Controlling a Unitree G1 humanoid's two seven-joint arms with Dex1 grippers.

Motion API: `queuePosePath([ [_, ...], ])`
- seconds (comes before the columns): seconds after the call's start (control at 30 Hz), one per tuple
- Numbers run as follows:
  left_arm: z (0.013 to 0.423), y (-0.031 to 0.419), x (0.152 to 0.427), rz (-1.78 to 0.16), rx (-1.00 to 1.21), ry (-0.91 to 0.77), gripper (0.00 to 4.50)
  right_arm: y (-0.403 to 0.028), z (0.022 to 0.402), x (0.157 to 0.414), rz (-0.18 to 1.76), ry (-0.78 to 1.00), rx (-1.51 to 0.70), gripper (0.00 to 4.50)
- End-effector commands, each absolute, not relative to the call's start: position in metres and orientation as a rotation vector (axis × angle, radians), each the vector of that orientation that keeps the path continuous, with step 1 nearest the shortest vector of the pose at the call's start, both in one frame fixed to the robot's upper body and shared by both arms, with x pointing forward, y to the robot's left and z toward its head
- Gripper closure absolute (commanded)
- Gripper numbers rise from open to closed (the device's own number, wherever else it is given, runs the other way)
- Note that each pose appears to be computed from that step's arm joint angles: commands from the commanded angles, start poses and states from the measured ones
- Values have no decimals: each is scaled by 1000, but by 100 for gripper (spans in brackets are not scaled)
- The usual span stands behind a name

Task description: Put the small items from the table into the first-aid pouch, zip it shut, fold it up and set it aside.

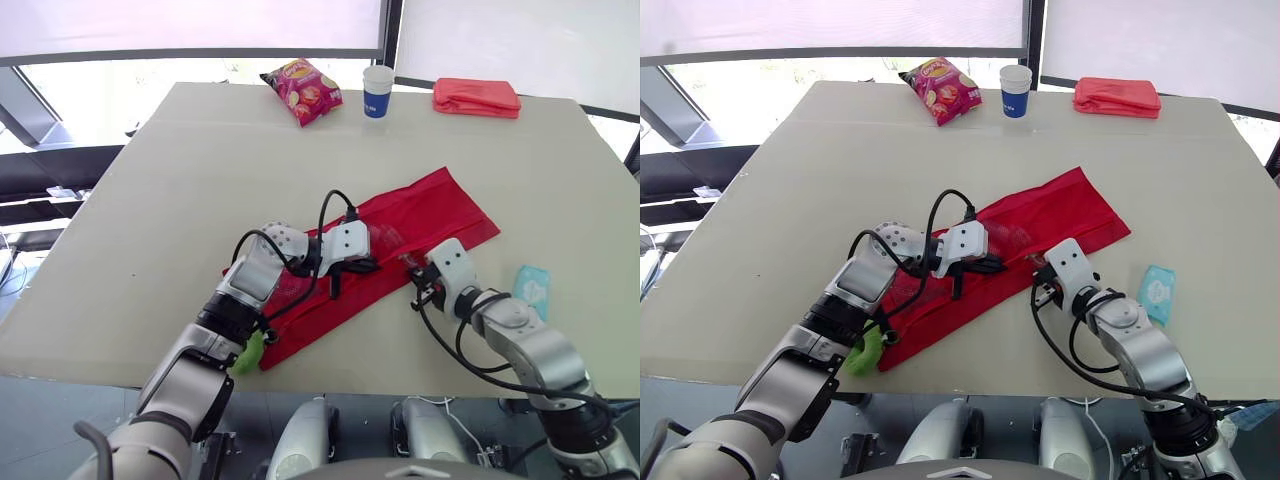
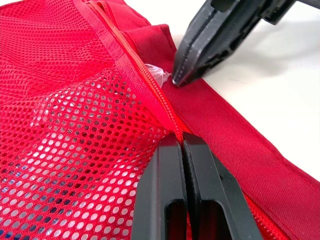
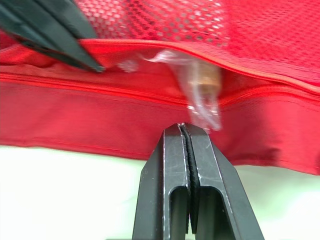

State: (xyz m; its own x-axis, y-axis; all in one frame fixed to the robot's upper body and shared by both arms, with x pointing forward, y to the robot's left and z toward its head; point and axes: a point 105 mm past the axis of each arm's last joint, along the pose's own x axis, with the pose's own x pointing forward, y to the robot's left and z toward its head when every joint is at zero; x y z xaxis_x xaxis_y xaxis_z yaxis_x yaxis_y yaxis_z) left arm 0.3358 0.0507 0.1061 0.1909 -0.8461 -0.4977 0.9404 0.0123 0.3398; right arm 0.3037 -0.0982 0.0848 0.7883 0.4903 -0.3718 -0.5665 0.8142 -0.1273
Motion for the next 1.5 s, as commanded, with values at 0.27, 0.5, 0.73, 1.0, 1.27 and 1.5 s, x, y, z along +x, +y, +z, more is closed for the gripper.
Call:
queuePosePath([
  [0.27,100,44,320,-1516,707,188,450,-76,103,336,562,205,-231,447],
  [0.5,97,46,319,-1535,716,209,450,-61,112,336,639,114,-196,447],
  [0.73,103,66,324,-1588,808,183,450,-93,115,303,696,145,-170,360],
  [1.0,130,99,348,-1652,1002,115,450,-141,163,242,807,91,-214,6],
  [1.27,161,114,367,-1648,1219,43,450,-166,198,214,841,71,-259,6],
  [1.5,156,137,390,-1421,1094,158,390,-164,202,213,841,64,-265,0],
])
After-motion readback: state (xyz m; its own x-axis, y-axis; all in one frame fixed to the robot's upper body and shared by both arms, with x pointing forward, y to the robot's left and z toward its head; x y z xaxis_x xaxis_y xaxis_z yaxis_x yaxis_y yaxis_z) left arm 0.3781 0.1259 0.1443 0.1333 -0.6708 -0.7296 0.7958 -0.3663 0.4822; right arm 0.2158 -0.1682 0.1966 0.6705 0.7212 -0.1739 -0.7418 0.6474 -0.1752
